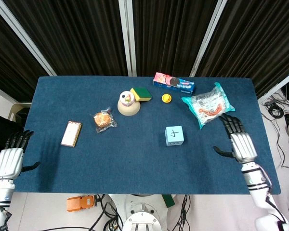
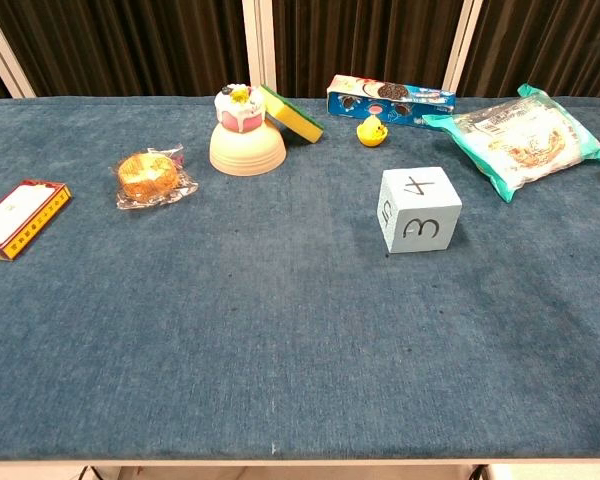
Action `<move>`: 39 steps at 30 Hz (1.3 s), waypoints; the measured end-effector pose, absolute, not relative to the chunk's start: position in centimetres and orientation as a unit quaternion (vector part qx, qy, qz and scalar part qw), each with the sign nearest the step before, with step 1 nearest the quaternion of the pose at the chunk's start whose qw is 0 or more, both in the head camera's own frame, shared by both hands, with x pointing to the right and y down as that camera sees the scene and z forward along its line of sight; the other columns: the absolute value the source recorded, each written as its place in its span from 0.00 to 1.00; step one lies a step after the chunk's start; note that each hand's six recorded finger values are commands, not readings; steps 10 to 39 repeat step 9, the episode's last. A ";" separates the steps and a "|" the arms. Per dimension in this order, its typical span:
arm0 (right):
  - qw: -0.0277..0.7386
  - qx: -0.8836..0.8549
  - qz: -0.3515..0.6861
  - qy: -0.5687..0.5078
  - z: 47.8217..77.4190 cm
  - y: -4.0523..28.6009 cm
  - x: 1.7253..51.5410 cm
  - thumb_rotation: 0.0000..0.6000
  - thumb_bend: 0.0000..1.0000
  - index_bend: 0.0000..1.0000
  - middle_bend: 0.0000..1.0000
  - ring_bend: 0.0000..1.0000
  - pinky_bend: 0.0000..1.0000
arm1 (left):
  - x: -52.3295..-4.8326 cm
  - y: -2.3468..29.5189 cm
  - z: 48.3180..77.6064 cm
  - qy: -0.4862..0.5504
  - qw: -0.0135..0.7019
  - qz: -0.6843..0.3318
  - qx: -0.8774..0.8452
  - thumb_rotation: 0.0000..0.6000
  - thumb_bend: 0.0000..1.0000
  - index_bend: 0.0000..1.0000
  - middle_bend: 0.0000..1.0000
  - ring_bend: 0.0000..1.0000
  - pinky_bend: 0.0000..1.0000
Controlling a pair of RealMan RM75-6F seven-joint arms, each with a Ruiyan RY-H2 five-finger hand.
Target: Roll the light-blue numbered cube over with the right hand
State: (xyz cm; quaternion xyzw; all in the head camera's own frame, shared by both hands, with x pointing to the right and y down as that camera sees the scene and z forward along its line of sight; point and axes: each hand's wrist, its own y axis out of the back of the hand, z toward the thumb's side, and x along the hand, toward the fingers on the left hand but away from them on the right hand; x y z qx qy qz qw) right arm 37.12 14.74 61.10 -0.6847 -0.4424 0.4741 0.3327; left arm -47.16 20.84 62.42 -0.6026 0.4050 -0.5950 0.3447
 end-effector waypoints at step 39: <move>0.342 -0.603 0.551 -0.465 56.7 20.0 42.9 1.00 0.33 0.00 0.01 0.00 0.00 | -46.6 20.6 62.3 0.408 0.349 -0.590 -0.603 1.00 0.02 0.08 0.07 0.00 0.00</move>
